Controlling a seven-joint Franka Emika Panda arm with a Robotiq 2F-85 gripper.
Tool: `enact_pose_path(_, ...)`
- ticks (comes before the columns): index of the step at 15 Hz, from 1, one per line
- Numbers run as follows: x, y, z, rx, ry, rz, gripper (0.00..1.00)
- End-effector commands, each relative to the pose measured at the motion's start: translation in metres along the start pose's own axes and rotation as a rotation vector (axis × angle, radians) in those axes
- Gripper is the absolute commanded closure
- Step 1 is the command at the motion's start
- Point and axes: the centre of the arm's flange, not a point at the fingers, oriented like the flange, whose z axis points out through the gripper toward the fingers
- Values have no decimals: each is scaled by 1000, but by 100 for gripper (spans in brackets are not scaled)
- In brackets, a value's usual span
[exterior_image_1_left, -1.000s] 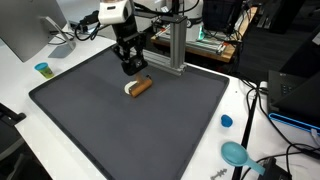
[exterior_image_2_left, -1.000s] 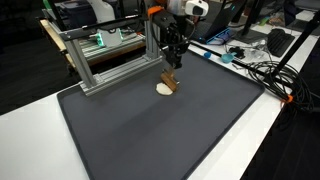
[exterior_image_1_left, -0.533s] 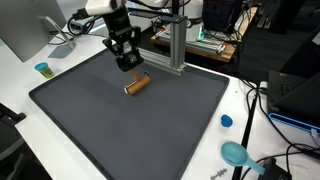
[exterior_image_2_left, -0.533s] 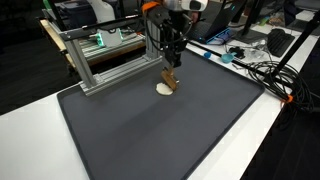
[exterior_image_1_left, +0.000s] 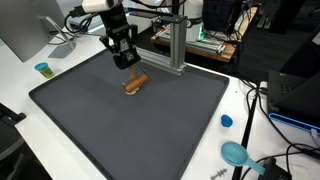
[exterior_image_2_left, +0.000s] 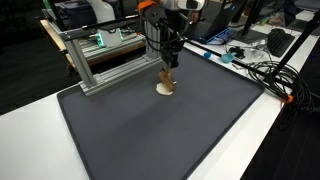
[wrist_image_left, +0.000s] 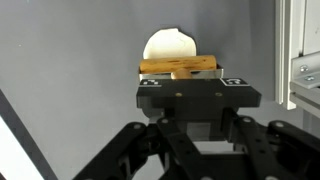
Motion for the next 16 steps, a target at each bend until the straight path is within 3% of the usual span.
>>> enact_pose_path(1,-4,-2,8,-8,-33,-19,79)
enact_pose_path(4,-2,-2,29,31,-59,-34,79)
enact_pose_path(16,2,0,63,8,-214,-30,79)
